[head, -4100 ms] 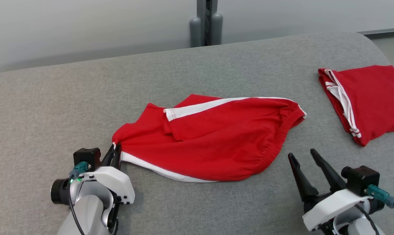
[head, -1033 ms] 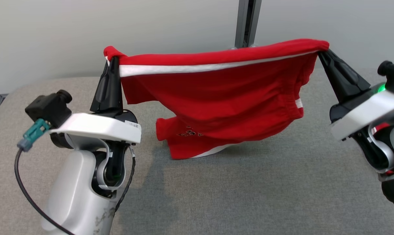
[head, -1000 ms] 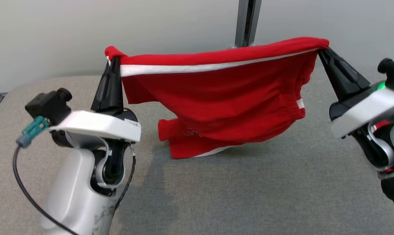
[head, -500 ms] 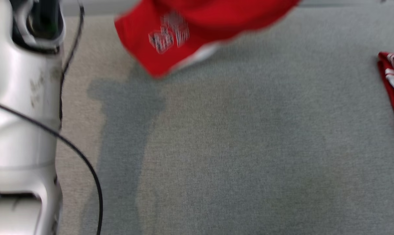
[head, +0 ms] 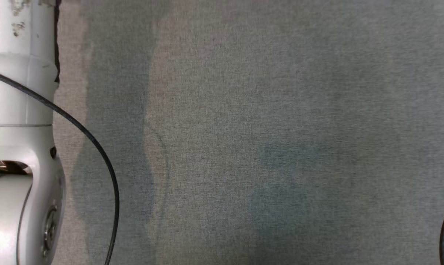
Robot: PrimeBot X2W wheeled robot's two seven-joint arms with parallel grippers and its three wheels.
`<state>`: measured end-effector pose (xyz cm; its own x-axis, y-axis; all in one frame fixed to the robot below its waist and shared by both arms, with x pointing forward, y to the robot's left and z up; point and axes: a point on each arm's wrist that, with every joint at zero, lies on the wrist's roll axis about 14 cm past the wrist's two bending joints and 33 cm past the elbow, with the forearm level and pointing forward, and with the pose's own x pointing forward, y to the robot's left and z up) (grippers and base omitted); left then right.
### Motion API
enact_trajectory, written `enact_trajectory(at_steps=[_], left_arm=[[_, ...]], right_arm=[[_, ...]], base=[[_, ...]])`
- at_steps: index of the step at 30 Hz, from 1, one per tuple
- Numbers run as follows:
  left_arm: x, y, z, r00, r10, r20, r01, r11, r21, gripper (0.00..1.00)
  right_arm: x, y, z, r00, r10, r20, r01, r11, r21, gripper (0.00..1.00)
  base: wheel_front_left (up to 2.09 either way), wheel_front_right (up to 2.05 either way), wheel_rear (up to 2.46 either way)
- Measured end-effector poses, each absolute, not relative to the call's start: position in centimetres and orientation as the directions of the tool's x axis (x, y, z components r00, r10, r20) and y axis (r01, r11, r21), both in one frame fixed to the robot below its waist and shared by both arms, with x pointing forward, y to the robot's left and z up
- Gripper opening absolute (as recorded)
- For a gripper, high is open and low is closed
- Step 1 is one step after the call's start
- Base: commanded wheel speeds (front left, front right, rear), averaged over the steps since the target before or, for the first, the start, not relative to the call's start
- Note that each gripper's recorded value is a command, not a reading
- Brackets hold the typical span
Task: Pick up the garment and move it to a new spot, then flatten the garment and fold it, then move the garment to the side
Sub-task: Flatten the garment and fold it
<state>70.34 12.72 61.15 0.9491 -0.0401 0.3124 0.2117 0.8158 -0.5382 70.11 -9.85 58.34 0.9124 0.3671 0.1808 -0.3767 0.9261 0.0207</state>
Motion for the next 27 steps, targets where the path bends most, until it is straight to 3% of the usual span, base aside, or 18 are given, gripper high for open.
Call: enact_trajectory(at_steps=[8, 15, 27], left_arm=[[69.8, 14.2, 49.7, 0.995, -0.024, 0.095, 0.074, 0.827, -0.558, 0.00], [66.9, 15.0, 46.4, 1.000, -0.027, 0.007, 0.026, 0.831, -0.555, 0.00], [59.5, 15.1, 43.4, 0.989, -0.055, -0.140, -0.021, 0.870, -0.493, 0.00]], right_arm=[[69.2, -8.5, 45.6, 0.918, 0.392, -0.061, -0.385, 0.917, 0.107, 0.00], [66.9, -8.3, 43.2, 0.905, 0.406, -0.128, -0.385, 0.909, 0.159, 0.00], [59.1, -8.3, 41.5, 0.822, 0.480, -0.306, -0.431, 0.876, 0.216, 0.00]], base=[[0.00, 0.00, 0.00], [0.00, 0.00, 0.00], [0.00, 0.00, 0.00]])
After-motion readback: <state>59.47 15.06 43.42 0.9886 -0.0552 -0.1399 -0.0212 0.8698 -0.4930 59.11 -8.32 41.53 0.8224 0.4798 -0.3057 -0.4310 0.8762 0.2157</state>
